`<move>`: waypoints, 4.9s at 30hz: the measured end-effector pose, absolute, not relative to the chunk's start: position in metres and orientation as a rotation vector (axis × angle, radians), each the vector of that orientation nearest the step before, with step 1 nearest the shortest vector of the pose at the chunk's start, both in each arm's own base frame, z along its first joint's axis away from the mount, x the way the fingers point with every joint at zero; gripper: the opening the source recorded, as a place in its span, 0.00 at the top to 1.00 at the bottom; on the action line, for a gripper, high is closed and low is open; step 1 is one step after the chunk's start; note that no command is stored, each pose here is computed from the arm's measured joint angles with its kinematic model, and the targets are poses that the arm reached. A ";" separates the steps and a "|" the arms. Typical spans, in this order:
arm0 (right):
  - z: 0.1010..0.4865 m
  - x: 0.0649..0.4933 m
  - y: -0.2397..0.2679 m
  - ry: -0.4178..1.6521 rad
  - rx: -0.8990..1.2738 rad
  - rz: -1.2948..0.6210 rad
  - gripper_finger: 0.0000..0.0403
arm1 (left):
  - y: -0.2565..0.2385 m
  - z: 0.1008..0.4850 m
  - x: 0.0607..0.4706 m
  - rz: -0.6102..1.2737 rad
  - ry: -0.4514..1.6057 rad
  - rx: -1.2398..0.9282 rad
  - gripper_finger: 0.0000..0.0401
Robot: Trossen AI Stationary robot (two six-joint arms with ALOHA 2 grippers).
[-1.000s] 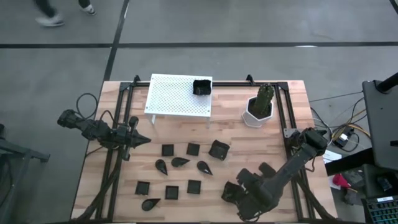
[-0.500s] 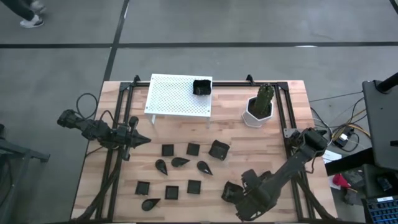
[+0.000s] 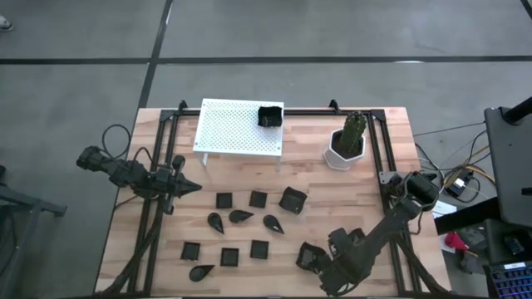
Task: Pick & Place Mini shaped plates
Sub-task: Stack the distorted square plate on top of the other distorted square plate on the shelf
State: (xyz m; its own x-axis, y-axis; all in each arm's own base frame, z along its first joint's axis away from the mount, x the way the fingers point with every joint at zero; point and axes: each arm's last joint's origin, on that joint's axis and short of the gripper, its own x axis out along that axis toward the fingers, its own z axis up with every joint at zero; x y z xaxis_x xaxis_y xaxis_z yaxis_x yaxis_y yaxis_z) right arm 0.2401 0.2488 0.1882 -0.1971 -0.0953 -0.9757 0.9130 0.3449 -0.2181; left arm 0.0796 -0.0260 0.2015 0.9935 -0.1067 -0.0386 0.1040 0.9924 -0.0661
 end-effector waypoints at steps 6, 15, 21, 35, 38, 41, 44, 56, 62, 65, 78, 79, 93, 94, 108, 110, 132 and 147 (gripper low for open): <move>0.177 0.236 0.247 1.477 0.770 -1.114 0.68 | -0.026 0.201 0.080 -0.105 0.042 -0.064 1.00; 0.167 0.233 0.244 1.480 0.763 -1.109 0.72 | -0.026 0.201 0.080 -0.106 0.042 -0.064 1.00; 0.165 0.232 0.244 1.483 0.756 -1.105 0.75 | -0.026 0.201 0.080 -0.106 0.042 -0.064 1.00; 0.156 0.228 0.242 1.486 0.745 -1.106 0.86 | -0.026 0.201 0.080 -0.105 0.042 -0.064 1.00; 0.156 0.229 0.242 1.492 0.737 -1.093 0.89 | -0.026 0.201 0.080 -0.105 0.042 -0.064 1.00; 0.157 0.229 0.243 1.495 0.735 -1.081 0.92 | -0.026 0.201 0.080 -0.105 0.042 -0.064 1.00; 0.159 0.230 0.243 1.504 0.724 -1.061 0.96 | -0.026 0.201 0.080 -0.105 0.042 -0.064 1.00; 0.170 0.233 0.245 1.551 0.636 -0.967 0.98 | -0.026 0.201 0.080 -0.106 0.042 -0.064 1.00; 0.191 0.239 0.246 1.502 0.513 -0.909 0.98 | -0.026 0.201 0.080 -0.106 0.042 -0.064 1.00; 0.205 0.246 0.243 1.479 0.440 -0.856 0.98 | -0.026 0.201 0.080 -0.105 0.042 -0.064 1.00; 0.256 0.284 0.208 1.455 0.105 -0.643 0.98 | -0.026 0.201 0.080 -0.105 0.042 -0.064 1.00; 0.260 0.288 0.205 1.451 0.095 -0.625 0.98 | -0.026 0.201 0.080 -0.105 0.042 -0.064 1.00; 0.315 0.339 0.139 1.312 -0.127 -0.457 0.98 | -0.026 0.201 0.080 -0.106 0.042 -0.064 1.00; 0.318 0.342 0.134 1.313 -0.142 -0.442 0.98 | -0.026 0.201 0.080 -0.105 0.042 -0.064 1.00; 0.344 0.358 0.058 1.318 -0.500 -0.424 0.98 | -0.026 0.201 0.080 -0.105 0.042 -0.064 1.00; 0.344 0.359 0.046 1.339 -0.517 -0.422 0.98 | -0.026 0.201 0.080 -0.105 0.042 -0.064 1.00; 0.367 0.383 -0.049 1.234 -0.726 -0.477 0.98 | -0.026 0.201 0.080 -0.105 0.042 -0.064 1.00; 0.367 0.388 -0.100 1.131 -0.569 -0.460 0.98 | -0.026 0.201 0.080 -0.106 0.042 -0.064 1.00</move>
